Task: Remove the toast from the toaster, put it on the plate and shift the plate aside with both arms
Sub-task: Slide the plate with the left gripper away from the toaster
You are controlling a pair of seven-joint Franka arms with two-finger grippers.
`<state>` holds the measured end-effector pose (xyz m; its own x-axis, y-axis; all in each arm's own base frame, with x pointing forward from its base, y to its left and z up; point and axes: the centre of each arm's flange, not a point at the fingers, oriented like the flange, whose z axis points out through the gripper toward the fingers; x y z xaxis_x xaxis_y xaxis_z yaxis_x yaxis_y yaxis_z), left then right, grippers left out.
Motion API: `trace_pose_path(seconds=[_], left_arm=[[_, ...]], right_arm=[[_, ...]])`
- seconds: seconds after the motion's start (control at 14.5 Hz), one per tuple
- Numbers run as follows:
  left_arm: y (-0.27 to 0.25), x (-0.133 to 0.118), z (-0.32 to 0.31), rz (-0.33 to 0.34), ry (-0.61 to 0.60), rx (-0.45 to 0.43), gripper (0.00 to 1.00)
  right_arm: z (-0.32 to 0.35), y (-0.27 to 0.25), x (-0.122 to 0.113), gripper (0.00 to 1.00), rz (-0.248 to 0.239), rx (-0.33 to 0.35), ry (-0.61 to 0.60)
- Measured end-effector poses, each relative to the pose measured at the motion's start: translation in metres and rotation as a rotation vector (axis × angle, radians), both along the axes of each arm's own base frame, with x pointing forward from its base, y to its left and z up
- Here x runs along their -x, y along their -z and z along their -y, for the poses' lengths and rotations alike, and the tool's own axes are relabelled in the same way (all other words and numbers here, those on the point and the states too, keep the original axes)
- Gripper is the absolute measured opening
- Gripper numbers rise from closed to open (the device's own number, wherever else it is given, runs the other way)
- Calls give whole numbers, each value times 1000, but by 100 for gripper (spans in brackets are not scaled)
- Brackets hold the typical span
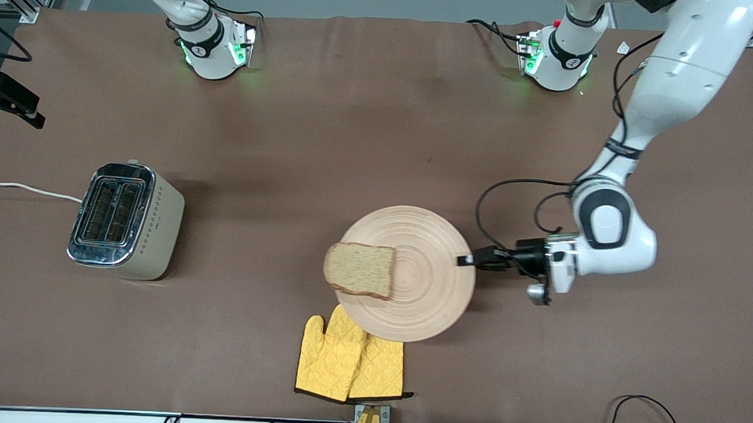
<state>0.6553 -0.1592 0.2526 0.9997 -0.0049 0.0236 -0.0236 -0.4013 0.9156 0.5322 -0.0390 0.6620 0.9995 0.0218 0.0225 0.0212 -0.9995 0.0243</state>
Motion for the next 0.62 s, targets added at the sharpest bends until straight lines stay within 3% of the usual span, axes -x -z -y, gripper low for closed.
trace_pose_path(seconds=[0.14, 0.41, 0.62], left_arm=[[-1, -4, -58, -6, 3, -11, 11], [8, -4, -181, 9, 25, -124, 11], [31, 2, -250, 48, 24, -109, 11]], right_arm=[[0, 0, 0, 100, 0, 0, 0], [-3, -1, 0, 100, 1, 0, -6], [-5, 0, 0, 100, 0, 0, -11]])
